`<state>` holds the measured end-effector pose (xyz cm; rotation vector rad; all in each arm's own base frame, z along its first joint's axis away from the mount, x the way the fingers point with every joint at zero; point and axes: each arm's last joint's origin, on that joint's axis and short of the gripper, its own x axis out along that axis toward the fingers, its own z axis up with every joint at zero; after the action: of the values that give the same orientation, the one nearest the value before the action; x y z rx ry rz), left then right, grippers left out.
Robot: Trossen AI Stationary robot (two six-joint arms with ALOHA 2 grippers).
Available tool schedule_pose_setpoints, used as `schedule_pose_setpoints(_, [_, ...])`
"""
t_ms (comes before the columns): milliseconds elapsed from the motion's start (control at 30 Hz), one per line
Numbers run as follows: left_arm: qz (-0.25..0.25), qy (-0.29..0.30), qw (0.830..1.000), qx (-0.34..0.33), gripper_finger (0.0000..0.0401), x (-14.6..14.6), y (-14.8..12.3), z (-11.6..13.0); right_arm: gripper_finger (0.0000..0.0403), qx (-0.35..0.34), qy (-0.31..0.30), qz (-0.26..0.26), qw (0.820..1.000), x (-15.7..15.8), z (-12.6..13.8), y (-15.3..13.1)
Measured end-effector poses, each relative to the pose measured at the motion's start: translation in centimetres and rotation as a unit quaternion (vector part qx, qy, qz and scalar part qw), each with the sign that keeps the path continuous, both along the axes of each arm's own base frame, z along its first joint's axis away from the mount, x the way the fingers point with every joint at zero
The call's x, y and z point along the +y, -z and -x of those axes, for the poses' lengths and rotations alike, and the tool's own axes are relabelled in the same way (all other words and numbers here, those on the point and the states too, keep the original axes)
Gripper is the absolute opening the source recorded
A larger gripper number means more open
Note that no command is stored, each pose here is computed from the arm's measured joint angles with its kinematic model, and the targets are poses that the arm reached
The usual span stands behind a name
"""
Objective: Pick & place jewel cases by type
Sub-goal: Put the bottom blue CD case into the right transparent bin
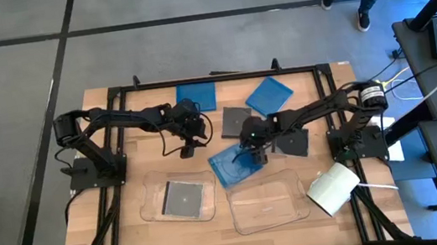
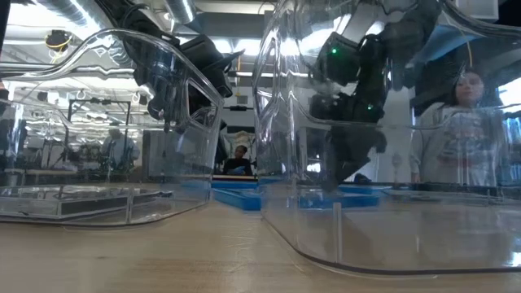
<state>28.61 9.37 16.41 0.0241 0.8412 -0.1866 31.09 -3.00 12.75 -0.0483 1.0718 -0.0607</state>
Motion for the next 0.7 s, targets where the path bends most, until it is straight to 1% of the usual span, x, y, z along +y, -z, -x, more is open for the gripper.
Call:
schedule_pose_setpoints(67, [0.000,0.000,1.000,0.000,0.0143,0.0,0.0,0.0,0.0199,-0.018,0.014,0.003,1.000,-0.5,-0.3,-0.1])
schedule_pose_setpoints(167, [-0.008,0.008,1.000,0.003,0.0143,0.0,0.1,0.1,0.0199,-0.024,0.031,0.006,0.999,-1.2,-0.3,0.0])
schedule_pose_setpoints(233, [-0.037,0.023,0.999,0.011,0.0143,0.0,0.2,0.2,0.0199,-0.026,0.052,0.000,0.998,-1.9,-0.4,0.2])
schedule_pose_setpoints(300, [-0.081,0.033,0.996,0.020,0.0143,0.2,0.3,0.3,0.0199,-0.023,0.077,-0.010,0.997,-2.6,-0.4,0.6])
schedule_pose_setpoints(367, [-0.116,0.024,0.992,0.037,0.0143,0.4,0.4,0.4,0.0199,-0.022,0.099,-0.016,0.995,-3.3,-0.4,1.1])
schedule_pose_setpoints(433, [-0.132,0.001,0.990,0.049,0.0143,0.5,0.4,0.5,0.0199,-0.025,0.113,-0.020,0.993,-3.8,-0.6,1.7])
schedule_pose_setpoints(500, [-0.132,-0.008,0.989,0.058,0.0143,0.5,0.5,0.6,0.0199,-0.030,0.118,-0.020,0.992,-4.2,-0.7,1.9])
schedule_pose_setpoints(567, [-0.131,0.006,0.989,0.070,0.0143,0.4,0.6,0.8,0.0199,-0.037,0.125,-0.022,0.991,-4.6,-0.8,2.1])
schedule_pose_setpoints(700, [-0.157,0.052,0.983,0.077,0.0143,-0.1,0.7,0.8,0.0199,-0.052,0.142,-0.022,0.988,-5.4,-0.8,2.0])
